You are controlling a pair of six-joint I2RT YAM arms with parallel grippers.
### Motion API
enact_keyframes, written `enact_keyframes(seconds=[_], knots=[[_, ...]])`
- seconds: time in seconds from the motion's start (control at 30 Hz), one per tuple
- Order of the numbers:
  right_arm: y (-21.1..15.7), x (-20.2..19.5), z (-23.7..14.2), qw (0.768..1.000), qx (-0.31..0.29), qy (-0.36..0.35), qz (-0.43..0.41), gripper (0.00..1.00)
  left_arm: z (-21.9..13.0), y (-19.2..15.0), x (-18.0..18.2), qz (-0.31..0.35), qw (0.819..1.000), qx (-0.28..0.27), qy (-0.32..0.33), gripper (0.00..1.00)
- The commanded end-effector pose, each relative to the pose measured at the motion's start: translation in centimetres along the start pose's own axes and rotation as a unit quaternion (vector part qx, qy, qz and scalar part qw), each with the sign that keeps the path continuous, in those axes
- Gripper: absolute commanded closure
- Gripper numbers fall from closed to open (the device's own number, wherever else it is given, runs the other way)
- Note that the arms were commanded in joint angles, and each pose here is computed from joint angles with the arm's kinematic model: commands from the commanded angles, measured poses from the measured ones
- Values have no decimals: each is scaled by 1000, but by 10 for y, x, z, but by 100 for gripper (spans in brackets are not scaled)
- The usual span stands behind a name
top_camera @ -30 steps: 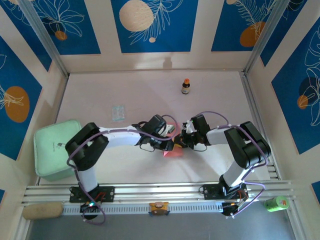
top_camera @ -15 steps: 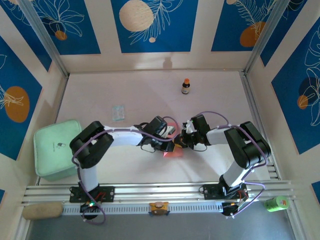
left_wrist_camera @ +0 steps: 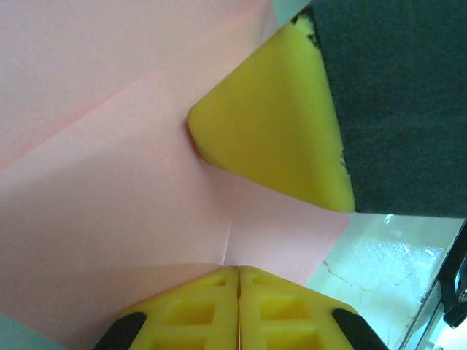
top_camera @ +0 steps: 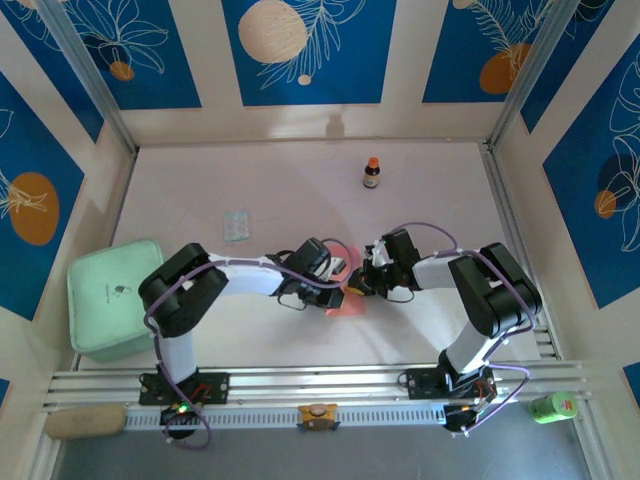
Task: Fold a paper plane with a square sheet of paper (pick it up from the middle)
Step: Fold the triangle a second time at the center of the table.
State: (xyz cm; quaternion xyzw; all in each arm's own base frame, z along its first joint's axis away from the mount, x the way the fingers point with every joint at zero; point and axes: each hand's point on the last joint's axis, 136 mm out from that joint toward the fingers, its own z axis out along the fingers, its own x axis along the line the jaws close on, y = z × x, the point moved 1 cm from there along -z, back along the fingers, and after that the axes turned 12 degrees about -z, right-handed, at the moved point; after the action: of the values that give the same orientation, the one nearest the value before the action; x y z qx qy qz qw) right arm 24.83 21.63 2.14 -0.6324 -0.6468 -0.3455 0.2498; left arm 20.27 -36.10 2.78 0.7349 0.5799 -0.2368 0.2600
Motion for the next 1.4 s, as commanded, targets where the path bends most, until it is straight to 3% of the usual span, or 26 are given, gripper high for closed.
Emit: enact_keyframes(seconds=[0.0, 0.73, 1.07, 1.37], knots=[[-14, -26, 1, 998, 19, -48, 35, 100, -2, -20, 20, -6, 999, 19, 32, 91], [-14, -26, 0, 998, 20, -51, 36, 100, -19, -60, 36, -8, 998, 45, 50, 94], [-13, -25, -1, 998, 18, -50, 35, 100, -55, -19, -11, 34, 998, -44, 8, 96], [-14, -24, 0, 998, 19, -47, 36, 100, -25, 16, -13, 15, 999, -40, 2, 95]])
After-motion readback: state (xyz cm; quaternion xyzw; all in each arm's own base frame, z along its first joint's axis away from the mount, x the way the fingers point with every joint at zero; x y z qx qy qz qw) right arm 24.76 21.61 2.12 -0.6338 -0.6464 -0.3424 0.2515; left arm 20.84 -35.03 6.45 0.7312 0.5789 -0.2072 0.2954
